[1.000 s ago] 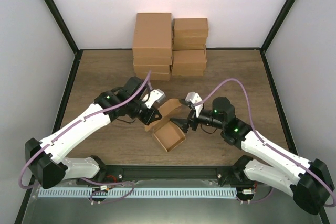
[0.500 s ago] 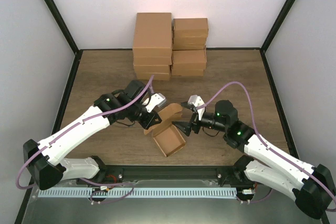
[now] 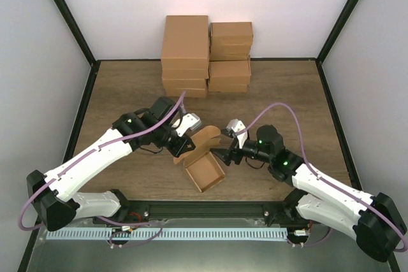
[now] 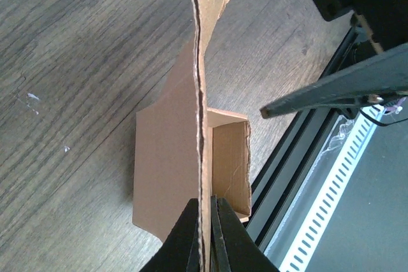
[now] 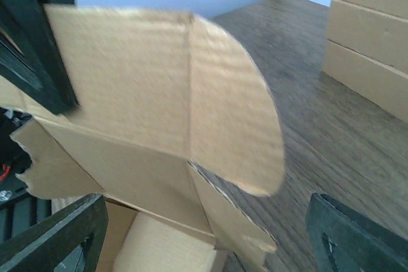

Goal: Fold the paper box

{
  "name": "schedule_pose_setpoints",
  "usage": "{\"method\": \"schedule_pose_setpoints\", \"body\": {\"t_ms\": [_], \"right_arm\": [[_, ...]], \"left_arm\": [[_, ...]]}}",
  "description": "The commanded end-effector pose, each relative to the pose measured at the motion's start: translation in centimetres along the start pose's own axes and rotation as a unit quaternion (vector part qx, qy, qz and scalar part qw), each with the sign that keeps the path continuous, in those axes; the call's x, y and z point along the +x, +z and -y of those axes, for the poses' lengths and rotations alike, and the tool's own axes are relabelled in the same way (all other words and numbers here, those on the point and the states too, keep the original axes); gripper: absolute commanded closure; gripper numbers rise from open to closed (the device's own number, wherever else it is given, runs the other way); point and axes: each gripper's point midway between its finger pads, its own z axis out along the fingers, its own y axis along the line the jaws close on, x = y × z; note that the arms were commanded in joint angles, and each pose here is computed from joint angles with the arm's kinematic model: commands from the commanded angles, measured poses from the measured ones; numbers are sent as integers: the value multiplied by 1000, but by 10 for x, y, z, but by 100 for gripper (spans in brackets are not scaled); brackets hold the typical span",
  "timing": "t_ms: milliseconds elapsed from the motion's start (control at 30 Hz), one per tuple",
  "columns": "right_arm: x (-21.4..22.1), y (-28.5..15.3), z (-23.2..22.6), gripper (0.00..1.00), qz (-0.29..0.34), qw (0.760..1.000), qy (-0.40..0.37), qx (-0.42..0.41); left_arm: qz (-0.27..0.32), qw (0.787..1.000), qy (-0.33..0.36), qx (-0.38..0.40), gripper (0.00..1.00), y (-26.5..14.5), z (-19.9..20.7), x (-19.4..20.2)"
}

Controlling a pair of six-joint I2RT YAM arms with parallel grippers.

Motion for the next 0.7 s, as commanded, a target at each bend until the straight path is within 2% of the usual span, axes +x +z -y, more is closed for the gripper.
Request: {"method": "schedule_pose_setpoints", "body": {"t_ms": [0, 67, 200, 433, 533, 667], "right_arm": [[-7, -3, 9, 11, 36, 999, -8, 28], [-4, 1, 1, 12, 30, 999, -20, -5], [0, 17, -3, 22, -3, 999, -32, -38], [0, 27, -6, 53, -20, 998, -27, -61], [6, 27, -3, 59, -35, 998, -23, -53], [13, 25, -1, 62, -50, 998, -16, -45]], "left_arm": [[21, 1000, 5, 7, 96, -14, 8, -7], [21, 1000, 6, 9, 96, -15, 10, -6], [26, 1000, 8, 15, 96, -16, 12, -7], [31, 1000, 4, -1, 96, -16, 6, -8], [36, 999, 2, -7, 96, -14, 3, -9], [34, 999, -1, -25, 96, -10, -4, -9]]}}
